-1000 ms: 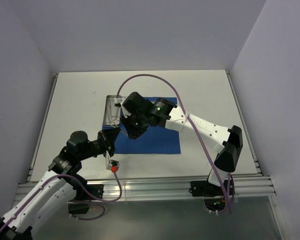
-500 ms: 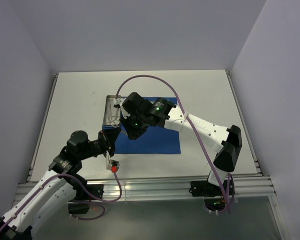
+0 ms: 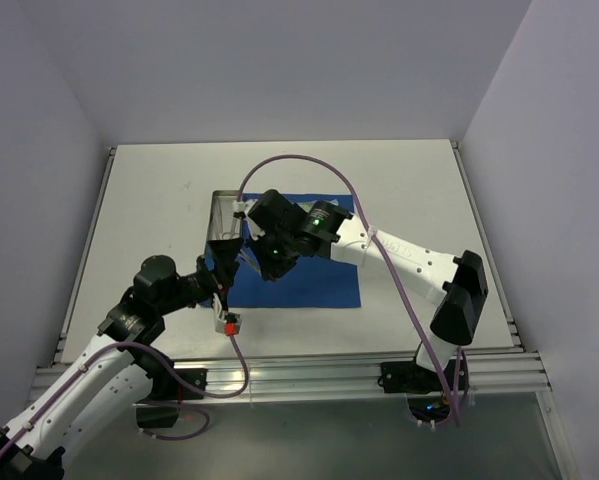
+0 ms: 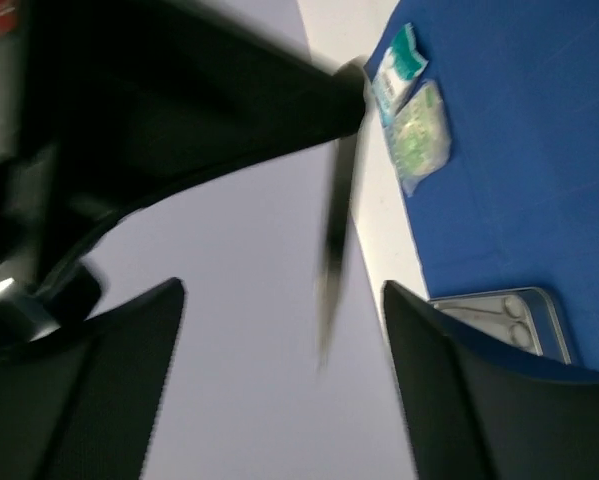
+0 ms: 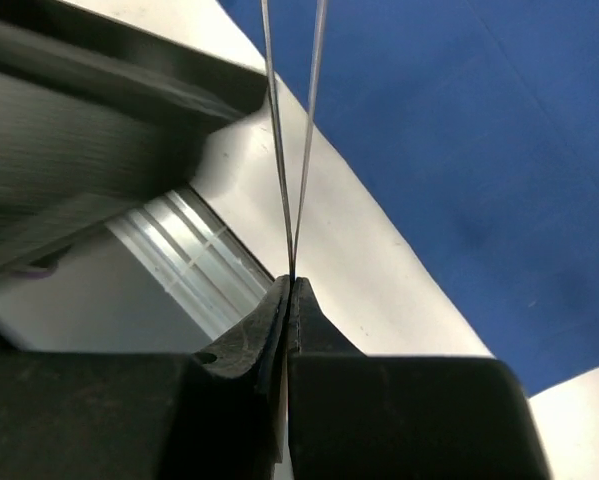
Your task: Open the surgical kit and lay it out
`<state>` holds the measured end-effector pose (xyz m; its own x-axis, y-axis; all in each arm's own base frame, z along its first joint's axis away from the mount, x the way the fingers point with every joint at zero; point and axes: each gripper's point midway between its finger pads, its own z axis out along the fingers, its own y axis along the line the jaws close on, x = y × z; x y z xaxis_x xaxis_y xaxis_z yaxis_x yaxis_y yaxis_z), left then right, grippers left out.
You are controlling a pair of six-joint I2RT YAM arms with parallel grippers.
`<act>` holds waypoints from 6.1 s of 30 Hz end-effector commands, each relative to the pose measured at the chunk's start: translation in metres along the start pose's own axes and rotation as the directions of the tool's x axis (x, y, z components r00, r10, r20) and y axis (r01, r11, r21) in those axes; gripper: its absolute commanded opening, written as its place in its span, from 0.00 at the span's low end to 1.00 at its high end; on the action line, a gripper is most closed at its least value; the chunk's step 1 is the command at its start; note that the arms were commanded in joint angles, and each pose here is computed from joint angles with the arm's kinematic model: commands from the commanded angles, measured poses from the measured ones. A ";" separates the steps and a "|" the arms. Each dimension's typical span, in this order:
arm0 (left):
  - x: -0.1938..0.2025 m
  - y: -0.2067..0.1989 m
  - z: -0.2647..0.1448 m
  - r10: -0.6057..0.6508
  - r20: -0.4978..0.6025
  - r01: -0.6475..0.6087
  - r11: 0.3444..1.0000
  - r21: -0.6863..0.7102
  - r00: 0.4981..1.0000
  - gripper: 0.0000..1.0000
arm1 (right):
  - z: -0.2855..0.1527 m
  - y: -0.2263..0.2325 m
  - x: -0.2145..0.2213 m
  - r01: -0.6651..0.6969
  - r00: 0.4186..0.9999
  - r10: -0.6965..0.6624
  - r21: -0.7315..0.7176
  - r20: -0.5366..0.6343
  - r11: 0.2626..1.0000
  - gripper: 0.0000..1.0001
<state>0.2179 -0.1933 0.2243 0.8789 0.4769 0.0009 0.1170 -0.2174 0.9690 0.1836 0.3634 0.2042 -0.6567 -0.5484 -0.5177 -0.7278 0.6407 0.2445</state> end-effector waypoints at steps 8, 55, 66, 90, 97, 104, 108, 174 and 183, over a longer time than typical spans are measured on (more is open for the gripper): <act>0.025 0.078 -0.030 -0.378 -0.076 0.341 0.892 -0.296 0.923 0.99 | -0.033 -0.090 0.038 -0.372 0.909 0.332 0.132 0.253 0.919 0.00; 0.142 -0.011 -0.017 -0.807 -0.021 0.684 -0.486 -0.544 -0.590 0.99 | 0.072 -0.202 0.159 -0.622 0.764 0.626 0.427 0.152 0.656 0.00; 0.143 -0.015 -0.017 -0.800 -0.027 0.677 -0.488 -0.551 -0.599 0.99 | 0.077 -0.200 0.162 -0.622 0.760 0.638 0.423 0.123 0.659 0.00; 0.155 -0.031 -0.018 -0.792 -0.103 0.678 -0.438 -0.590 -0.601 0.98 | 0.036 -0.197 0.141 -0.612 0.777 0.606 0.434 0.172 0.662 0.43; 0.182 -0.054 -0.015 -0.763 -0.167 0.639 -0.376 -0.671 -0.624 0.55 | -0.020 -0.193 0.090 -0.611 0.792 0.527 0.398 0.309 0.685 0.76; 0.215 -0.059 0.013 -0.770 -0.162 0.605 -0.333 -0.723 -0.617 0.36 | -0.035 -0.189 0.053 -0.604 0.792 0.487 0.350 0.369 0.716 0.79; 0.238 -0.062 0.035 -0.779 -0.157 0.522 -0.242 -0.818 -0.607 0.27 | -0.028 -0.191 0.051 -0.596 0.798 0.486 0.349 0.356 0.723 0.79; 0.290 -0.174 0.112 -0.614 -0.060 0.218 -0.187 -0.958 -0.787 0.32 | -0.023 -0.205 0.067 -0.583 0.809 0.498 0.329 0.310 0.743 0.79; 0.286 -0.164 0.098 -0.628 -0.029 0.211 -0.217 -0.953 -0.778 0.21 | -0.016 -0.201 0.059 -0.578 0.812 0.503 0.290 0.294 0.763 0.78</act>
<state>0.4977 -0.1069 0.0261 -0.7885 -0.1854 -0.5865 -0.2703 0.9609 0.0597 0.2785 0.1885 0.1267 -0.8606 0.0301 -0.5084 -0.0978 0.9699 0.2231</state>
